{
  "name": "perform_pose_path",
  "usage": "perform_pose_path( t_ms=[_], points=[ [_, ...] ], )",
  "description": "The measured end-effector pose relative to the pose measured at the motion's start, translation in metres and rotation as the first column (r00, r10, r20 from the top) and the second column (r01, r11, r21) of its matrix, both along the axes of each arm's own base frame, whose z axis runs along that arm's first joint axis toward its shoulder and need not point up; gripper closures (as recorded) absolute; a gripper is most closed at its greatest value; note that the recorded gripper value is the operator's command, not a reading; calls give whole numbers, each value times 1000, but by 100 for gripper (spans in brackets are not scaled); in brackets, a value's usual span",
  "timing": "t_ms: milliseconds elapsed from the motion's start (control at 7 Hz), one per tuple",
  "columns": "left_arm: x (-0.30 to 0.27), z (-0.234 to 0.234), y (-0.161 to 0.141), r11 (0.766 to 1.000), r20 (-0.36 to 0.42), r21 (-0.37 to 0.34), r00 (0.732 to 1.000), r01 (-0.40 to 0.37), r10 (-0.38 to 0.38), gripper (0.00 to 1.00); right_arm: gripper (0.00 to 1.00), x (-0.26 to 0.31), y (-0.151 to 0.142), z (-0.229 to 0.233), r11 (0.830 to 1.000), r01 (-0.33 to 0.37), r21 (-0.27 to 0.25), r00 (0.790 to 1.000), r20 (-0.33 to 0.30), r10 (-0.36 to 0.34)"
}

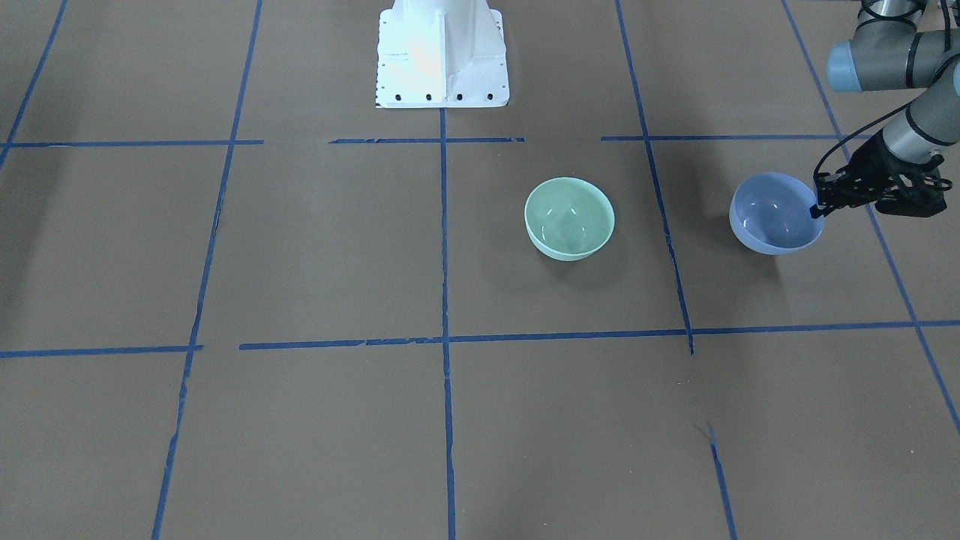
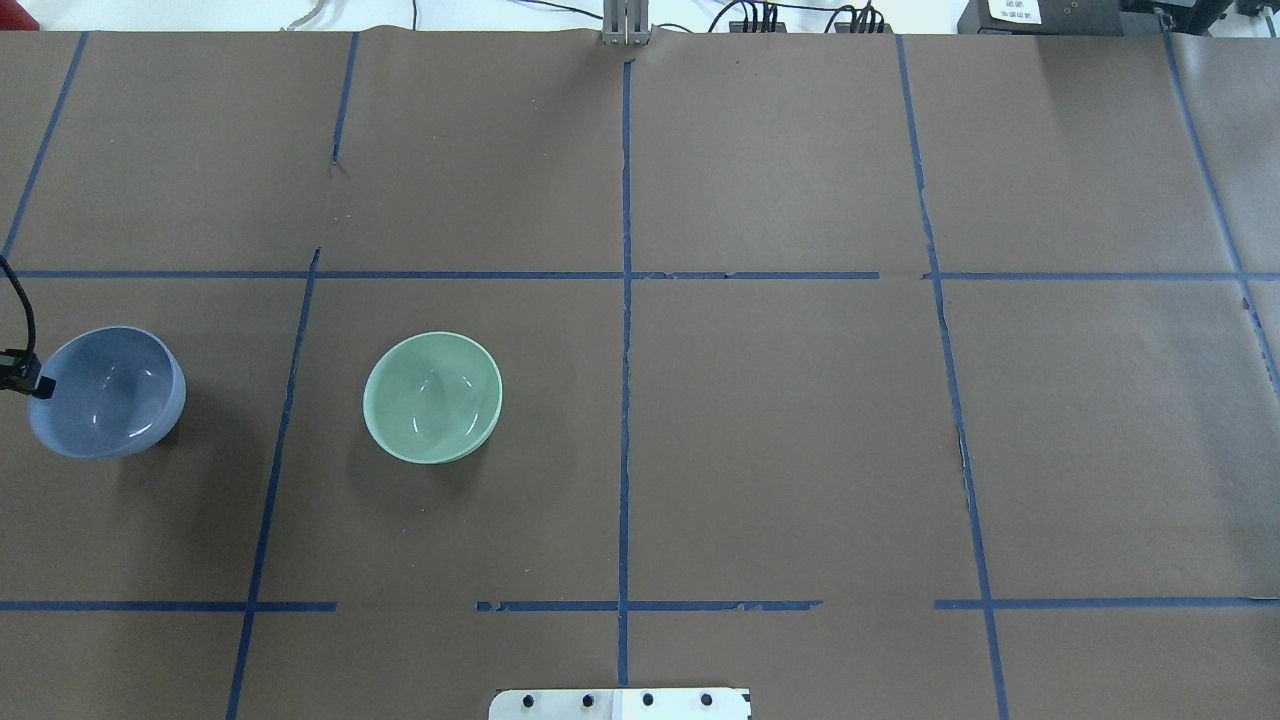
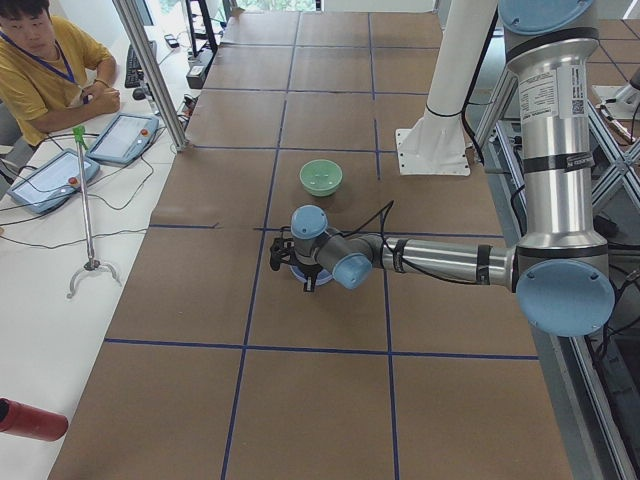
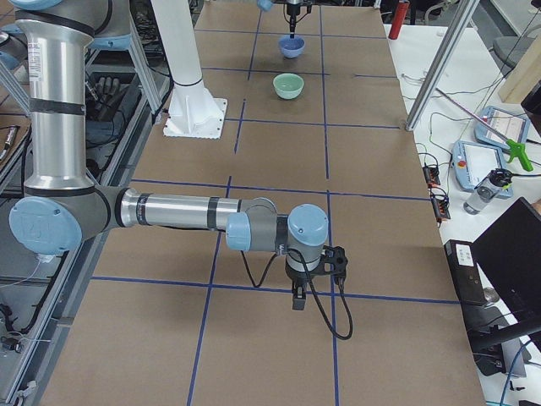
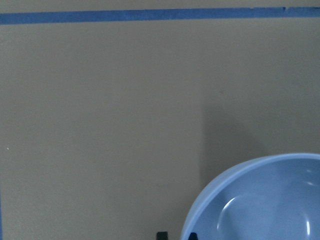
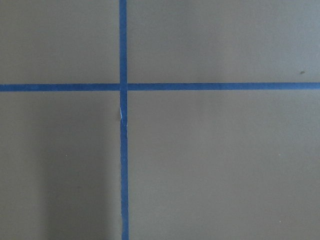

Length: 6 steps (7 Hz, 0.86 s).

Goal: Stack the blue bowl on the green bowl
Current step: 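Lift the blue bowl with the left gripper and carry it over the green bowl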

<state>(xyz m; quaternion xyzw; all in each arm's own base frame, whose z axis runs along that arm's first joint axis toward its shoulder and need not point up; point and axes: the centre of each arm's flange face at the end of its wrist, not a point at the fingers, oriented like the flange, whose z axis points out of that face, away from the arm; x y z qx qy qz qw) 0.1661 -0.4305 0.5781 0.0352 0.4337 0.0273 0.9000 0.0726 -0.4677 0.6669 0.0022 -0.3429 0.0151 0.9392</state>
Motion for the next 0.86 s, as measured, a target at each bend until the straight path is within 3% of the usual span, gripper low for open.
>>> perform_pose_path(
  t_ms=[143, 429, 571, 857],
  points=[
    [-1, -45, 1, 1000, -10, 8, 1000, 0, 0, 100, 0, 0, 0, 0, 1000, 0, 0, 1000, 0, 0],
    [8, -157, -5, 998, -24, -49, 998, 49, -50, 100, 0, 0, 0, 0, 1000, 0, 0, 1000, 1, 0],
    [38, -208, -11, 992, -57, -101, 995, 77, -83, 100, 0, 0, 0, 0, 1000, 0, 0, 1000, 0, 0],
    [122, -266, -5, 975, -73, -190, 989, 112, -128, 100, 0, 0, 0, 0, 1000, 0, 0, 1000, 0, 0]
  ],
)
